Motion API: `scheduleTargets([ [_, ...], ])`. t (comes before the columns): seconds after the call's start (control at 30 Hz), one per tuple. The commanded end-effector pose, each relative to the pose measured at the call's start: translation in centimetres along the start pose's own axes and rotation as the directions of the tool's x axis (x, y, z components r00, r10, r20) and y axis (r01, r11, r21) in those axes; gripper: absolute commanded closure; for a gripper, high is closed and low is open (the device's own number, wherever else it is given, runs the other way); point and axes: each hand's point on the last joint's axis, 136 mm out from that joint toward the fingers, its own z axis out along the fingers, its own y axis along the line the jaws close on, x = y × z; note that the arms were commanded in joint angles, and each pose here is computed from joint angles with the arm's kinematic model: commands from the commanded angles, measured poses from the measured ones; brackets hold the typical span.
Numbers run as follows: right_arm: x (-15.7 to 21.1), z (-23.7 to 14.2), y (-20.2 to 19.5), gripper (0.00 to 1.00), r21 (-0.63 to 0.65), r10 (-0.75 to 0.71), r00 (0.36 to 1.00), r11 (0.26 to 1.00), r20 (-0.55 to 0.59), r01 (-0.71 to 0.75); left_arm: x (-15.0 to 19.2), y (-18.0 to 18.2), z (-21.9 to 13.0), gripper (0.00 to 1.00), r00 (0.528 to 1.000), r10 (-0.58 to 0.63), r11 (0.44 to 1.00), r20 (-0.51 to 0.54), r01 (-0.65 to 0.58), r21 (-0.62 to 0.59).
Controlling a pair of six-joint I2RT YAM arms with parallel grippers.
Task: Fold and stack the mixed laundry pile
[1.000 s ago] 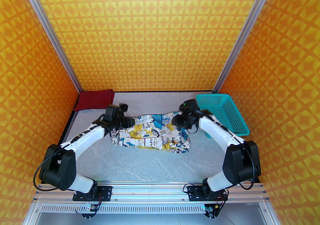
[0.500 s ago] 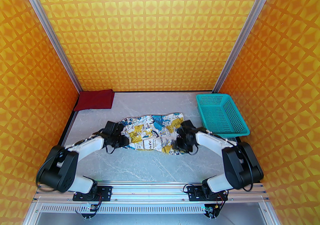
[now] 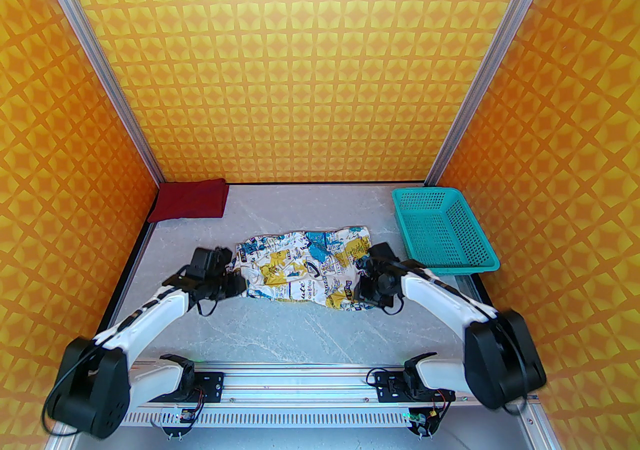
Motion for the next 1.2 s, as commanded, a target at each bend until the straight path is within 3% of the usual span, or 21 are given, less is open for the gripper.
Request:
scheduleTargets([
  [0.0, -1.3, -1.8, 2.5, 0.67, -0.065, -0.001, 0.999, 0.998, 0.036, 0.003, -1.2, -4.1, -0.5, 0.85, 0.995, 0.094, 0.992, -0.020, -0.092, 0.082],
  [0.13, -2.5, 0.0, 5.7, 0.69, -0.115, -0.032, 0.999, 0.993, 0.024, 0.035, -1.9, -6.6, 3.0, 0.91, 0.986, 0.153, 0.982, -0.066, -0.145, 0.120],
  [0.27, -3.2, 3.1, 7.4, 0.69, -0.117, -0.053, 0.999, 0.992, -0.008, 0.052, -3.5, -6.5, 6.8, 0.92, 0.984, 0.158, 0.982, -0.081, -0.148, 0.116],
  [0.4, -2.4, 6.2, 5.5, 0.70, -0.054, -0.036, 0.998, 0.998, -0.056, 0.033, -4.7, -3.5, 10.4, 0.93, 0.992, 0.087, 0.995, -0.092, -0.082, 0.048],
  [0.53, 0.0, 7.4, 1.9, 0.68, 0.060, -0.032, 0.995, 0.998, -0.098, 0.037, -4.0, 1.1, 11.5, 0.94, 0.995, -0.014, 1.000, -0.098, 0.013, -0.019],
  [0.63, 1.3, 7.5, -0.7, 0.63, 0.137, -0.036, 0.995, 0.989, -0.095, 0.049, -2.7, 3.7, 11.5, 0.94, 0.991, -0.056, 0.997, -0.122, 0.049, -0.060],
  [0.77, 1.8, 7.7, -1.8, 0.59, 0.175, -0.052, 0.993, 0.982, -0.106, 0.070, -2.0, 4.4, 10.7, 0.93, 0.989, -0.066, 0.996, -0.131, 0.058, -0.064],
  [0.97, -1.0, 4.6, 1.7, 0.49, 0.080, -0.177, 0.984, 0.981, 0.011, 0.176, -4.1, 1.6, 6.3, 0.83, 0.999, -0.025, 1.000, -0.048, 0.024, -0.014],
  [1.17, -3.3, 1.2, 8.2, 0.43, 0.038, -0.441, 0.877, 0.896, 0.190, 0.442, -4.8, 3.0, 2.1, 0.76, 0.997, -0.065, 0.998, 0.040, 0.066, -0.009],
])
